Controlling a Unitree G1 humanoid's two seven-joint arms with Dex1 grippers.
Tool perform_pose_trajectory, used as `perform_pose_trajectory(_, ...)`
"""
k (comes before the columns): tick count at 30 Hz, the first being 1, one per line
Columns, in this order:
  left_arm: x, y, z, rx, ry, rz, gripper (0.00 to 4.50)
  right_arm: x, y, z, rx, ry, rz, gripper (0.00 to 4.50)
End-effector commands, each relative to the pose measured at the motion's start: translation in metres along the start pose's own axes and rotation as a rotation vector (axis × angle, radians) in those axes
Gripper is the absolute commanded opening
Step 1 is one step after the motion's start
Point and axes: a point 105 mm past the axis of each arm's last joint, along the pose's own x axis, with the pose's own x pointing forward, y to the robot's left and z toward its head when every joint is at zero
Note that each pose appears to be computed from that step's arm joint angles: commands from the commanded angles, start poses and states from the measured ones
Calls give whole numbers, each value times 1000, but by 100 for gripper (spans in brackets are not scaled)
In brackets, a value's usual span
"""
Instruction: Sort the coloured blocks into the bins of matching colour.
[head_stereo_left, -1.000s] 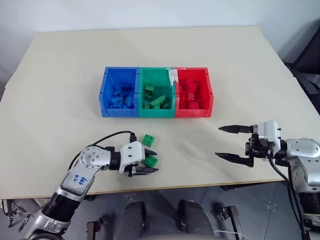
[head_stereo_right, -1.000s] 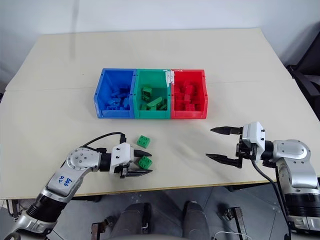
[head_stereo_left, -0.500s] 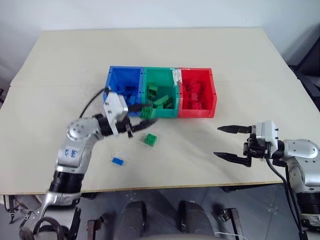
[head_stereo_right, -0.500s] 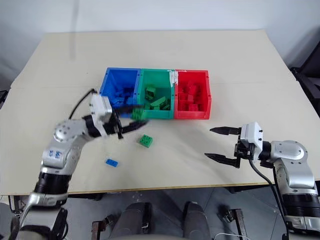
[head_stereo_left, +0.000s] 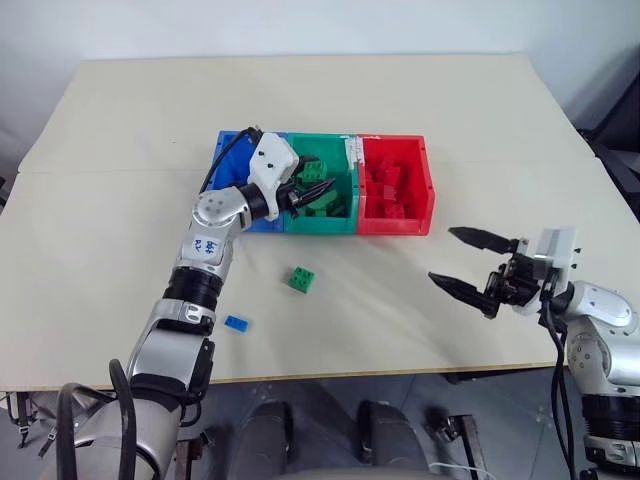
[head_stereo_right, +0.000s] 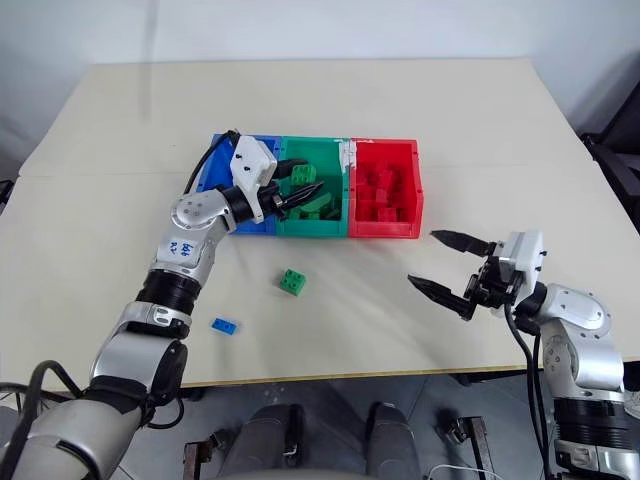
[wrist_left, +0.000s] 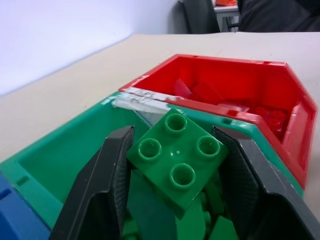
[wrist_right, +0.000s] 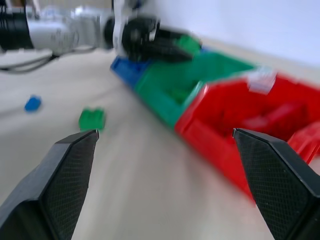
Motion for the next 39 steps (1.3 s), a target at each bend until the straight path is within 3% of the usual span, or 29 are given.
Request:
perform_pose_trajectory(1,7,9,8,24,-3,42,286,-1,3,11,-29,-31,-15,450)
perform_pose_trajectory(6,0,-4,17,29,-77,-49,438,-1,2,10,-38,-21,-22,450)
perform_pose_trajectory(7,-5,-6,21,43,-103,-67,448,-1,2,9,-38,-20,-22,450)
perform_pose_trajectory(11,-26,-12,32,97,-144,-100,448,2,0,8,-35,-21,-10,450)
perform_pose_trajectory(16,-79,-17,35,163,-152,-133,448,10,-2,6,-54,-14,51,450)
perform_pose_trajectory(23,-169,-30,13,160,14,-159,448,8,16,0,-70,23,272,450)
perform_pose_trajectory(31,-265,-38,-39,41,269,-35,448,2,20,-17,-64,97,375,450)
perform_pose_trajectory(36,-263,-46,-41,-9,266,-71,448,1,15,-18,-66,107,372,450)
perform_pose_trajectory(39,-237,-64,-35,-31,218,-171,448,-2,10,-17,-79,115,352,450)
